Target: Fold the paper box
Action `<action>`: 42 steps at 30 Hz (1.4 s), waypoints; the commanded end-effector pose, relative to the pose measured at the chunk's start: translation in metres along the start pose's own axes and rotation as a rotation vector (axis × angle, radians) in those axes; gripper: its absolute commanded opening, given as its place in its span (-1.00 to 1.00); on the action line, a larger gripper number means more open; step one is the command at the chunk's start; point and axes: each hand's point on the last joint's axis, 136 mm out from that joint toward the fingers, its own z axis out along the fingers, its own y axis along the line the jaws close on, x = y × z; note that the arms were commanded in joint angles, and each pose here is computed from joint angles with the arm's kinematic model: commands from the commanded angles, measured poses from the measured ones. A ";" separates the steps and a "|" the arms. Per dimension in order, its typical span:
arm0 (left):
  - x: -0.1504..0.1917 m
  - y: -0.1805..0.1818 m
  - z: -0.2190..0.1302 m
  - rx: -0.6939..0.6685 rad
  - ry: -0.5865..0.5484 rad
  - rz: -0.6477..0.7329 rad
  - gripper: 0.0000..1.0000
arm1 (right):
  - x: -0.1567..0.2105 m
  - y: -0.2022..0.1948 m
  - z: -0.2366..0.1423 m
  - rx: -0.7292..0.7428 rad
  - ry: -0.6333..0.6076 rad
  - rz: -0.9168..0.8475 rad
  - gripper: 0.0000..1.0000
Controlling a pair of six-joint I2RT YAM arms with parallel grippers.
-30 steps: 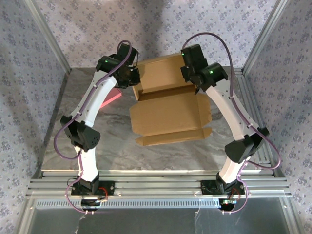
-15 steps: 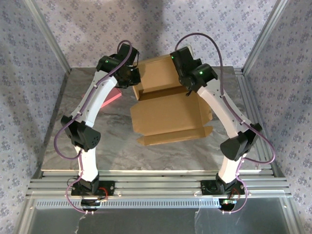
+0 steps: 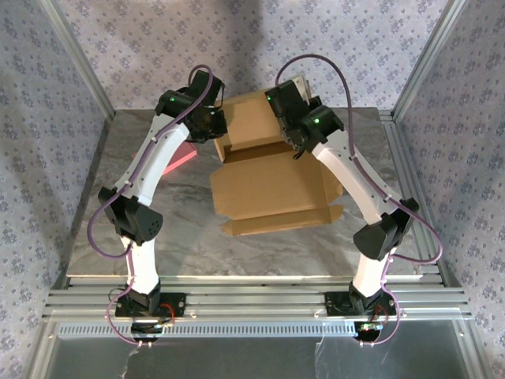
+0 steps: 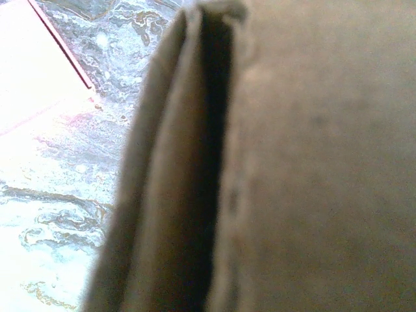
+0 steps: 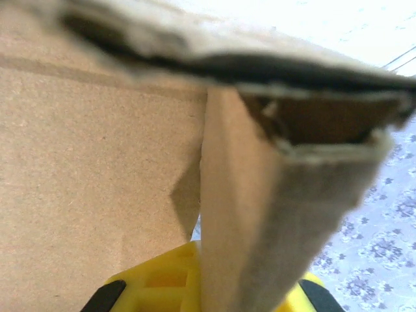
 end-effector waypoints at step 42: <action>-0.015 0.008 -0.003 0.003 -0.016 -0.029 -1.00 | -0.012 0.012 0.068 -0.320 0.027 0.243 -0.14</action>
